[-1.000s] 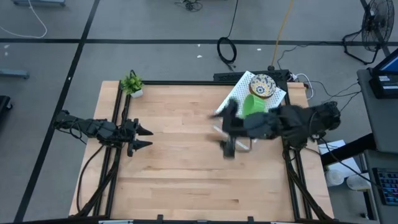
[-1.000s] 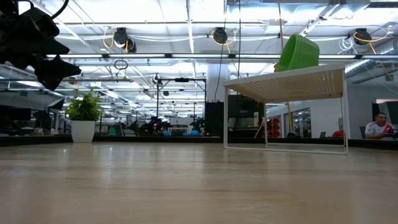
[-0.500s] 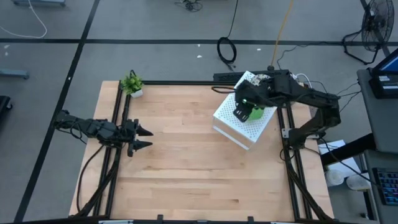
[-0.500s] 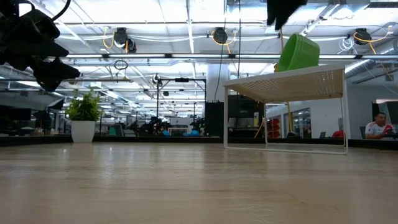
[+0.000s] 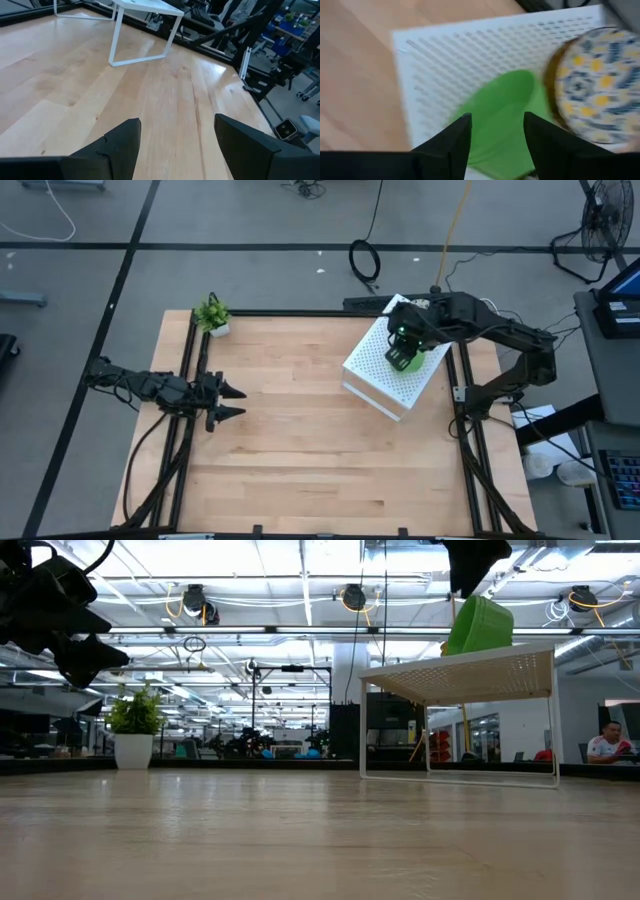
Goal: Pick & Place Mini bowls
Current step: Adjust the green bowls on the shelf
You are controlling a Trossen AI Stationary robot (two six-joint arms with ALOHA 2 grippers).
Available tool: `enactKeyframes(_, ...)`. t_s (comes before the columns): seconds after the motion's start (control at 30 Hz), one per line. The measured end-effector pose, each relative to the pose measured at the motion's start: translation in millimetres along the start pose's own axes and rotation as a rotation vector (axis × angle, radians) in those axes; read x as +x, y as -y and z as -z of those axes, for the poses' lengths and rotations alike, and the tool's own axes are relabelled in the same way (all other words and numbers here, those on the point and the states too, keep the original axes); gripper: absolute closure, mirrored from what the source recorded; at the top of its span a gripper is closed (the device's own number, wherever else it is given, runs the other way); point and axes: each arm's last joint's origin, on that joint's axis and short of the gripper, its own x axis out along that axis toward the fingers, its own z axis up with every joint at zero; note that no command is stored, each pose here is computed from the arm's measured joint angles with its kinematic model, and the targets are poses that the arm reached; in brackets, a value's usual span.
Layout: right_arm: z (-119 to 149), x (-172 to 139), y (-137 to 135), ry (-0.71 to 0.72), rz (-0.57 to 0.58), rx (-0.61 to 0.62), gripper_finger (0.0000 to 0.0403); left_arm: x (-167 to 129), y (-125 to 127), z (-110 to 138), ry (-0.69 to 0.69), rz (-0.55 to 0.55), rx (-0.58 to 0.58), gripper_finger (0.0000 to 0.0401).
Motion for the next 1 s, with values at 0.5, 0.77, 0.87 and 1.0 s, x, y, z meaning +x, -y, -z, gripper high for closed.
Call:
enactKeyframes(0.5,8.4,32.0,-1.3,-0.097,0.112,-0.036,0.0237,0.0,0.0,0.0,-0.001,0.001,-0.001,0.0148)
enactKeyframes(0.77,13.0,39.3,-5.2,-0.148,0.081,-0.016,0.0256,0.0,0.0,0.0,-0.001,0.001,-0.001,0.0148)
enactKeyframes(0.87,13.8,38.7,-7.8,-0.15,0.059,-0.029,0.0273,0.0,0.1,0.0,0.0,0.001,-0.001,0.0148)
enactKeyframes(1.0,16.2,34.2,-13.5,-0.157,-0.053,-0.088,0.0297,0.0,0.0,0.0,0.0,0.001,-0.001,0.0148)
